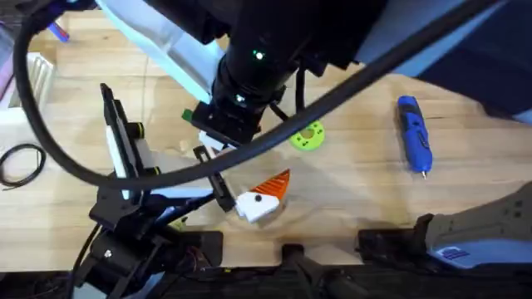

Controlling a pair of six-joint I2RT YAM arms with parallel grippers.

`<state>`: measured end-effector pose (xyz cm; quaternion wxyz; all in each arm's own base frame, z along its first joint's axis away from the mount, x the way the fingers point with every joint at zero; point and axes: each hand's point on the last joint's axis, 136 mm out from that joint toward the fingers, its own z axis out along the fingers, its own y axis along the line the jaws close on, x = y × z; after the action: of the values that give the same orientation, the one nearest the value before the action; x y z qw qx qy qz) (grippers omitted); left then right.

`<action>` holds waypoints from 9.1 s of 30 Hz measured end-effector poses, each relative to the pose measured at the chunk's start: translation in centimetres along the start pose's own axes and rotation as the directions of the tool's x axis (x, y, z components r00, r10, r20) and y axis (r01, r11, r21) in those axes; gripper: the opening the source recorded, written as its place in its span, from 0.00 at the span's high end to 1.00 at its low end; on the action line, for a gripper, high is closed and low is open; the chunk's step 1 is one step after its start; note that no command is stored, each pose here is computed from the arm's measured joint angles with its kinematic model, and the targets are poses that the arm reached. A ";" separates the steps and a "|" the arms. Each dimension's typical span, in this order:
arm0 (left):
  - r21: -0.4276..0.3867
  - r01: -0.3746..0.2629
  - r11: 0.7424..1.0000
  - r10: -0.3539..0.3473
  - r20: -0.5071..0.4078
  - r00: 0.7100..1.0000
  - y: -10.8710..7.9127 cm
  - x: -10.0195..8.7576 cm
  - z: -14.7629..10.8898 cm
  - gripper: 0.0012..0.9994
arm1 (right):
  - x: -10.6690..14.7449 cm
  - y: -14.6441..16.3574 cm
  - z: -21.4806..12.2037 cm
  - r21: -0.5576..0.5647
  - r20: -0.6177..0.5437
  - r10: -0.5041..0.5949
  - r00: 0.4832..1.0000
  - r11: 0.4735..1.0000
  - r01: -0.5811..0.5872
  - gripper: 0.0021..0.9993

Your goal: Pick up the gripper from the table and insert it into the empty holder that is missing its gripper. Then pick up a screw, insert it into the mounting hole, and use the screwdriver to tighten it. Finally, clean up the table by picking up the vegetable and placing it into the bucket.

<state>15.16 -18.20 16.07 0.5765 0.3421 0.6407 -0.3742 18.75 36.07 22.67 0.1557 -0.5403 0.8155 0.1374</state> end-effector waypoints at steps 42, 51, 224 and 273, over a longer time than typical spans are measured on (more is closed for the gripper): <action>0.000 -0.008 1.000 0.008 0.000 1.000 0.0 0.0 0.0 0.01 | 3.4 -7.4 -9.8 -0.061 0.225 0.361 0.905 0.932 -0.357 0.02; -0.001 -0.008 1.000 0.008 0.001 1.000 0.0 0.0 0.0 0.11 | 9.4 -4.1 -11.5 -0.202 0.343 0.421 0.840 0.906 -0.372 0.02; -0.077 0.065 0.995 -0.064 0.011 0.998 1.3 -0.1 -0.1 1.00 | -2.2 -1.8 -13.8 -0.031 0.978 0.019 0.208 0.998 0.054 0.98; -0.081 0.079 0.994 -0.078 0.012 0.997 1.4 -0.1 -0.1 1.00 | -2.6 -2.3 -12.0 -0.045 0.969 0.032 0.244 0.998 0.046 0.98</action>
<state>16.37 -17.46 16.09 0.5778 0.2911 0.6658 -0.3716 20.55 32.67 34.57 0.6074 -0.3498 0.5404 0.4655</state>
